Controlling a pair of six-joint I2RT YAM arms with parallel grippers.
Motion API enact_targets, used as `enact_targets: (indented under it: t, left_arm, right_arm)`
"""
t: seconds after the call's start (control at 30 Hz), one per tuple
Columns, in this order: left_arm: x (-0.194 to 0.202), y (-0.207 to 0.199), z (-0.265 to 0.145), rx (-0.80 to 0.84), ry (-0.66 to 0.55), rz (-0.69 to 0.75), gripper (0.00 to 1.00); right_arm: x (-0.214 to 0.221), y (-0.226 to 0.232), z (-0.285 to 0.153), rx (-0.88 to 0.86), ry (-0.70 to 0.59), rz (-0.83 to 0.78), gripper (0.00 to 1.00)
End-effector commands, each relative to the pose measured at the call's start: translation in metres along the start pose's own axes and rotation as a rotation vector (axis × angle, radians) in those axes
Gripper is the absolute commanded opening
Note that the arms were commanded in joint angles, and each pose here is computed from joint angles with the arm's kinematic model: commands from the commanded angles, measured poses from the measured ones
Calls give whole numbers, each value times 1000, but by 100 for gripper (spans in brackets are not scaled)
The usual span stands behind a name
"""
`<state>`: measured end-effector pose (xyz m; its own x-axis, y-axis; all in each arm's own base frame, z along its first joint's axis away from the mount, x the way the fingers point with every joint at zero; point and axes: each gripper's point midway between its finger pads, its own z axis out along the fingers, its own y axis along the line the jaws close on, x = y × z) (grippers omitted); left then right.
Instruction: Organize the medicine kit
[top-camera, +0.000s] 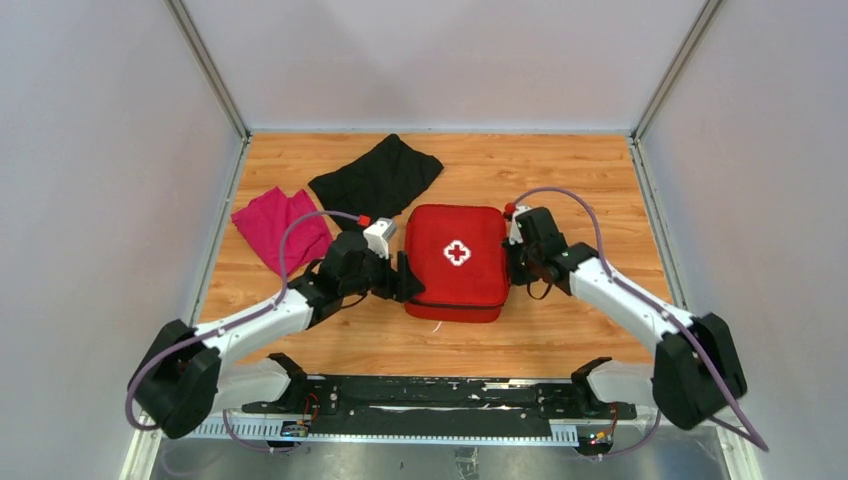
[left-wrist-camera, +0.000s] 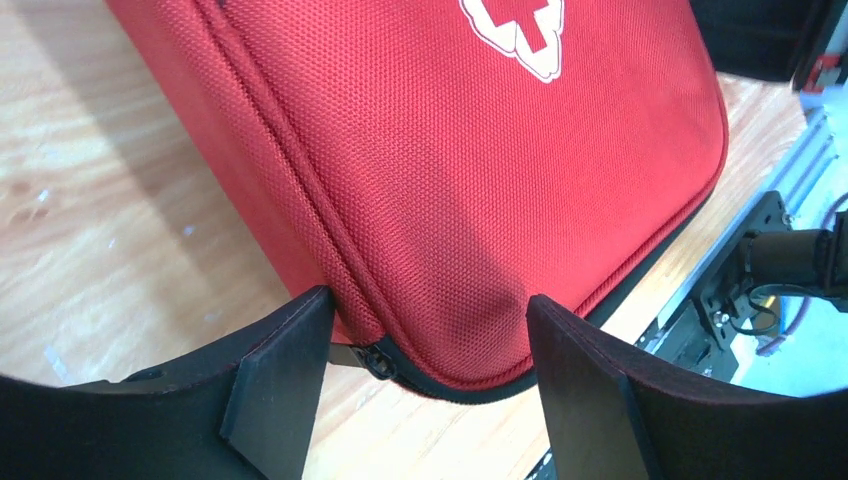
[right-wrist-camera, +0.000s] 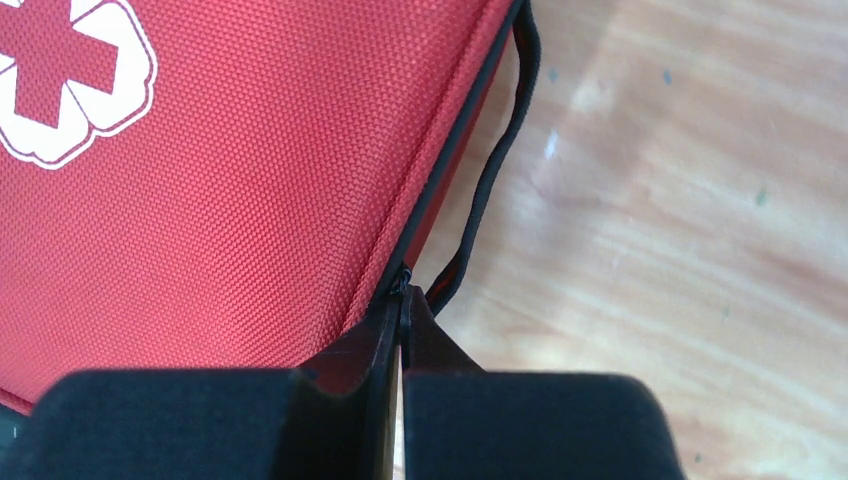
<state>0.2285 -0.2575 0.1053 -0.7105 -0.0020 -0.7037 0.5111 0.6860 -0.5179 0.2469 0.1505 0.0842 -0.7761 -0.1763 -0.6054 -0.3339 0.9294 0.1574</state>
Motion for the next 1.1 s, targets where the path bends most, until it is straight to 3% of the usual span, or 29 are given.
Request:
enact_targets:
  t: [0.0, 0.07, 0.2, 0.27, 0.4, 0.7, 0.83, 1.07]
  left_arm:
    - [2, -17, -22, 34, -48, -10, 76]
    - [-2, 3, -34, -104, -54, 18, 80]
    - [-29, 30, -68, -340, -89, 101, 99]
    - [-43, 31, -80, -387, -129, 124, 100]
    - [-55, 7, -81, -303, -170, 241, 100]
    - [6, -68, -37, -10, -16, 854, 100]
    - [16, -62, -24, -37, 44, 961, 100]
    - [18, -49, -17, -107, 104, 1000, 92]
  right_arm:
    - [-44, 50, 9, -261, -21, -138, 0]
    - [-47, 55, 18, -285, 15, -151, 0]
    - [-48, 55, 37, -281, 65, -158, 0]
    - [-47, 54, 43, -276, 81, -155, 0]
    - [-41, 54, 50, -275, 119, -135, 0]
    - [-33, 54, 51, -277, 150, -111, 0]
    - [-33, 56, 50, -290, 153, -105, 0]
    - [-28, 60, 48, -311, 172, -90, 0]
